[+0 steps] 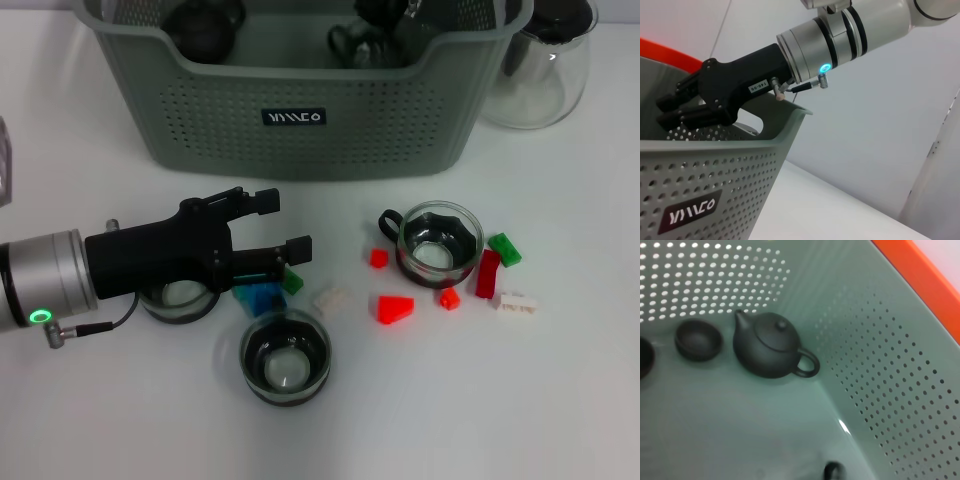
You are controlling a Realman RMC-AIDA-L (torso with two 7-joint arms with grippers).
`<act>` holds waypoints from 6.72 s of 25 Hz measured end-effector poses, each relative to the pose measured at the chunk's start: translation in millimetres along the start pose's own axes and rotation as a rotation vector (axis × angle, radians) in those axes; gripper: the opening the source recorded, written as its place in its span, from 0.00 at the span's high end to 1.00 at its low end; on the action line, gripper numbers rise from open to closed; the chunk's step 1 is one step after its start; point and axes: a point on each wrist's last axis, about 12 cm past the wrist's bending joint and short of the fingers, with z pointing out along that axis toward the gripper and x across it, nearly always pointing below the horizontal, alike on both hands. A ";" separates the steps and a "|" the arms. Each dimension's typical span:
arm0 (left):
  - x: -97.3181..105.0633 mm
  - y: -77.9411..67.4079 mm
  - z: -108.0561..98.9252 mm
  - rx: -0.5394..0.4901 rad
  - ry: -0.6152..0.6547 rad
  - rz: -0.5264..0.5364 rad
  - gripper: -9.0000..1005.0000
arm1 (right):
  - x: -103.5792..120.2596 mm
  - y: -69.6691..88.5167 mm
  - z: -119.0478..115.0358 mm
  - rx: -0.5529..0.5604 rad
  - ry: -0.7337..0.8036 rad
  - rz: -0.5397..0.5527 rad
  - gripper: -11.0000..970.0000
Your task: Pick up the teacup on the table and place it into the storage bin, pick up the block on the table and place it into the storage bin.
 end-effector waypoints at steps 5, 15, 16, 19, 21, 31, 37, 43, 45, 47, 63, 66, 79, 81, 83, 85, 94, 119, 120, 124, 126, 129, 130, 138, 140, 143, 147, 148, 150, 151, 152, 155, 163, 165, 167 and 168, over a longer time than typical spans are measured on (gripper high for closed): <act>0.6 -0.2 -0.3 0.000 0.002 -0.003 0.10 | -5.3 -1.1 -3.7 0.001 -0.020 -0.001 0.54; 2.0 -1.3 -0.6 0.002 0.003 -0.011 0.10 | -35.7 -17.3 -55.3 -0.002 -0.209 0.077 0.35; 2.0 -1.3 -0.5 0.002 0.004 -0.011 0.10 | -37.3 -19.1 -64.7 -0.031 -0.242 0.101 0.35; 2.2 -1.3 -0.5 0.003 0.005 -0.011 0.10 | -36.2 -24.9 -89.5 -0.119 -0.327 0.149 0.34; 2.3 -1.4 -0.5 0.004 0.007 -0.011 0.10 | -31.0 -28.1 -106.2 -0.200 -0.379 0.173 0.34; 0.8 -0.2 -1.3 0.003 0.009 -0.006 0.10 | 37.7 -30.5 -163.5 -0.548 -0.489 0.127 0.35; -0.1 0.5 -1.4 0.003 0.010 -0.002 0.10 | 76.3 -7.3 -174.5 -0.729 -0.445 -0.001 0.35; 0.1 1.1 -1.5 -0.002 0.012 0.002 0.10 | 101.7 12.2 -160.3 -0.801 -0.249 -0.023 0.35; -0.1 1.2 -1.9 -0.002 0.012 0.002 0.10 | 106.4 17.1 -153.5 -0.812 -0.170 -0.027 0.35; -0.6 1.3 -1.9 0.000 0.012 0.004 0.10 | 108.6 21.5 -145.3 -0.812 -0.091 -0.030 0.35; 3.1 -2.2 24.3 0.069 0.119 0.088 0.10 | 96.7 47.6 -81.5 -0.711 0.167 -0.103 0.35; 4.7 -3.9 29.9 0.086 0.135 0.103 0.10 | 93.4 52.7 -71.9 -0.704 0.188 -0.127 0.35; 4.5 -4.2 31.8 0.087 0.130 0.098 0.10 | 85.4 73.7 -44.3 -0.655 0.213 -0.207 0.36; 4.4 -4.1 31.7 0.086 0.129 0.096 0.10 | 85.0 76.7 -41.9 -0.654 0.214 -0.217 0.36; 4.3 -3.9 31.4 0.085 0.128 0.096 0.10 | 85.2 79.2 -39.7 -0.650 0.221 -0.225 0.36; 4.6 -3.8 30.8 0.083 0.128 0.094 0.10 | 86.3 81.9 -37.0 -0.643 0.235 -0.230 0.36; 4.7 -3.7 30.0 0.078 0.124 0.092 0.10 | 88.3 84.8 -35.4 -0.649 0.245 -0.227 0.57; 6.0 -4.1 26.2 0.073 0.115 0.087 0.10 | 54.7 52.4 -96.0 -0.738 0.161 -0.166 0.93; 6.2 -4.0 26.3 0.071 0.115 0.087 0.10 | 50.7 47.5 -102.8 -0.734 0.140 -0.163 0.93; 6.8 -4.2 26.4 0.071 0.117 0.088 0.10 | 32.5 33.2 -118.9 -0.707 0.046 -0.159 0.93; 7.0 -4.2 26.6 0.071 0.119 0.089 0.10 | 20.9 27.8 -124.5 -0.707 -0.035 -0.150 0.93; 7.0 -4.5 26.6 0.074 0.119 0.089 0.10 | -0.1 15.9 -135.1 -0.694 -0.193 -0.121 0.93; 6.9 -4.8 26.5 0.076 0.117 0.089 0.10 | -5.3 10.4 -138.3 -0.677 -0.238 -0.102 0.93; 6.8 -4.1 26.3 0.069 0.116 0.089 0.10 | -32.5 -51.0 -127.1 -0.277 -0.424 0.172 0.93; 6.9 -3.9 26.3 0.067 0.117 0.090 0.10 | -32.4 -56.2 -112.7 -0.219 -0.406 0.201 0.93; 6.9 -3.8 26.2 0.067 0.117 0.090 0.10 | -32.9 -55.1 -88.5 -0.166 -0.340 0.194 0.93; 6.9 -3.8 26.3 0.066 0.117 0.089 0.10 | -33.7 -40.2 -60.0 -0.123 -0.239 0.133 0.93; 6.9 -3.7 26.3 0.066 0.117 0.089 0.10 | -33.5 -35.8 -52.9 -0.111 -0.211 0.113 0.93; 7.0 -3.5 26.2 0.065 0.118 0.089 0.10 | -30.2 -27.2 -39.2 -0.088 -0.149 0.076 0.93; 7.0 -3.4 26.3 0.064 0.118 0.089 0.11 | -29.0 -23.6 -33.0 -0.075 -0.124 0.061 0.93; 7.1 -3.4 26.3 0.063 0.118 0.089 0.11 | -27.7 -20.9 -27.5 -0.058 -0.104 0.048 0.93; 7.6 -3.7 26.4 0.062 0.118 0.087 0.11 | -21.5 -11.6 -13.6 -0.033 -0.060 0.023 0.93; 7.8 -3.7 26.4 0.062 0.118 0.087 0.11 | -7.8 -5.9 -3.1 -0.011 -0.022 0.001 0.93; 8.0 -3.2 26.4 0.057 0.120 0.087 0.11 | -5.4 -5.3 -2.1 -0.013 -0.016 0.000 0.93; 8.5 -3.1 26.7 0.055 0.120 0.084 0.11 | -3.7 -5.0 -1.7 -0.013 -0.010 -0.003 0.93; 9.0 -3.4 27.0 0.056 0.120 0.081 0.11 | -3.0 -5.1 -1.6 -0.013 -0.007 -0.004 0.93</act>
